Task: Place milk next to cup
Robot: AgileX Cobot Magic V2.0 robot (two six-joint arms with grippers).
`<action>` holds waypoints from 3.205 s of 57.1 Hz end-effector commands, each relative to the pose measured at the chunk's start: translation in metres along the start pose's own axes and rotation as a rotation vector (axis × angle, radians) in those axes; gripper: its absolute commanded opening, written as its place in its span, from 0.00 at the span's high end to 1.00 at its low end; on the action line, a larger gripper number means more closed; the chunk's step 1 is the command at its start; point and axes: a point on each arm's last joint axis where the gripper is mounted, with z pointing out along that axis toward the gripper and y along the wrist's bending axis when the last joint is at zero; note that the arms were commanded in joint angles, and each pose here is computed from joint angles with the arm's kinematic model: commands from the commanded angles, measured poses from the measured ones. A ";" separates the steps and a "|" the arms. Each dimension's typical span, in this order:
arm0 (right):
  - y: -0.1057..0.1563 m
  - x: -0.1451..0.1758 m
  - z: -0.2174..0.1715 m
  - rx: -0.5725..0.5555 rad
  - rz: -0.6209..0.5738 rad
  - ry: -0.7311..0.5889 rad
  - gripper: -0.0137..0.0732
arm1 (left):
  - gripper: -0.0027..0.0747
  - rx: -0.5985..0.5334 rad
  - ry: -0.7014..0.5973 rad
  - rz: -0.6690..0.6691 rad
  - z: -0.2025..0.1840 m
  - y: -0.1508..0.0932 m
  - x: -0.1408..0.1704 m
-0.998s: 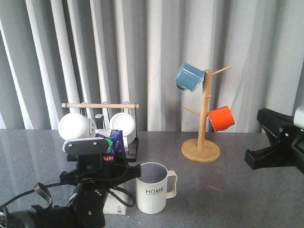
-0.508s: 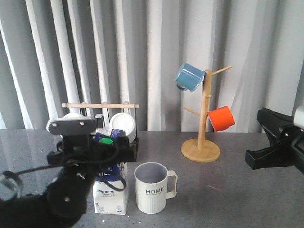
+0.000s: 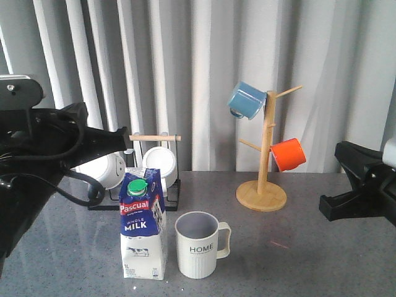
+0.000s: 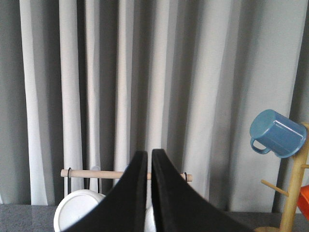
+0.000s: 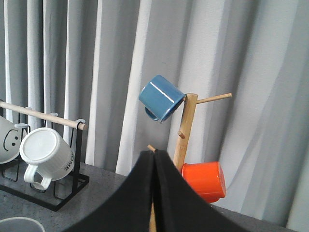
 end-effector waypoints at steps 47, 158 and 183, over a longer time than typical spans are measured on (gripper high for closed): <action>-0.002 -0.020 -0.003 0.005 -0.006 -0.112 0.85 | 0.97 0.438 0.144 -0.034 -0.084 0.024 0.040; -0.003 -0.022 -0.003 0.008 -0.004 -0.138 0.85 | 0.97 0.008 0.051 -0.040 -0.249 0.138 0.145; -0.008 0.041 -0.116 0.161 0.115 0.025 0.85 | 0.97 0.008 0.052 -0.040 -0.249 0.138 0.145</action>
